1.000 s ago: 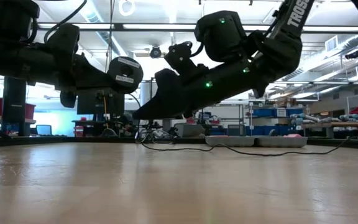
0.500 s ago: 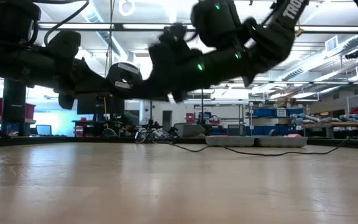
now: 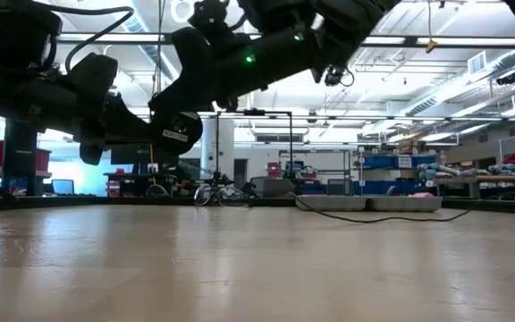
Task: Coil cords
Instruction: Coil the black wire onto the spool
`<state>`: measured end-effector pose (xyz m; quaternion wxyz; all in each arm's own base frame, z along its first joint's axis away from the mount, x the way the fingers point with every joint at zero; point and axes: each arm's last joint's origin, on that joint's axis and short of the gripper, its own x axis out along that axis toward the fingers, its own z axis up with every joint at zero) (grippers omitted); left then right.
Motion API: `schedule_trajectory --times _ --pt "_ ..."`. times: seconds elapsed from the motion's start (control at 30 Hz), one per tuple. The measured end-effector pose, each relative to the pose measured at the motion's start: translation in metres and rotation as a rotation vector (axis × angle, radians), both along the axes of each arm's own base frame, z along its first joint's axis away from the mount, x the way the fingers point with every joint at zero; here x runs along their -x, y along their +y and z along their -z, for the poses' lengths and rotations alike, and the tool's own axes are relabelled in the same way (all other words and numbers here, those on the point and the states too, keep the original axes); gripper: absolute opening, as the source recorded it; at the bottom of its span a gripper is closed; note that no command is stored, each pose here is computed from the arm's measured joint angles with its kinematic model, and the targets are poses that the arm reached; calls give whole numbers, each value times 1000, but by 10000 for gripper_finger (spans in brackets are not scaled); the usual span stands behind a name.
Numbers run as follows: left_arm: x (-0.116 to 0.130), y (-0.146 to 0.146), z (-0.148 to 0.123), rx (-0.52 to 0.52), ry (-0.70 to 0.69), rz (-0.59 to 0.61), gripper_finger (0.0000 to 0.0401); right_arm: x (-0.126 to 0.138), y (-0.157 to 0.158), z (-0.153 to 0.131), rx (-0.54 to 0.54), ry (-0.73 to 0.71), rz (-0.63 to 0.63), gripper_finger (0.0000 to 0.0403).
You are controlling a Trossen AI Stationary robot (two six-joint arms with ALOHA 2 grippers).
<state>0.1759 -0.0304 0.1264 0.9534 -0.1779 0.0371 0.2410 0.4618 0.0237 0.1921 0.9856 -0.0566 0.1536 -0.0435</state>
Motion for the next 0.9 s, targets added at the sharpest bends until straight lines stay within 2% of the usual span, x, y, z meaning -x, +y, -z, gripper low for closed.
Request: schedule_trajectory --times 0.23,0.37,0.5,0.63,0.77,0.9 --pt "0 0 1 1 6 10 1 8 -8 -31 25 62 67 0" --pt "0 0 0 6 -2 10 1 22 -17 -48 57 123 167 0" --pt "-1 -1 -3 16 -30 21 1 34 -27 -55 20 202 240 0" --pt "-2 -1 -8 24 -79 46 1 42 -35 -45 -59 317 290 4" --pt "-2 -2 -9 16 -88 56 1 43 -34 -28 -139 372 234 17" --pt "-2 -2 -10 17 -95 56 1 45 -27 2 -193 382 210 28"
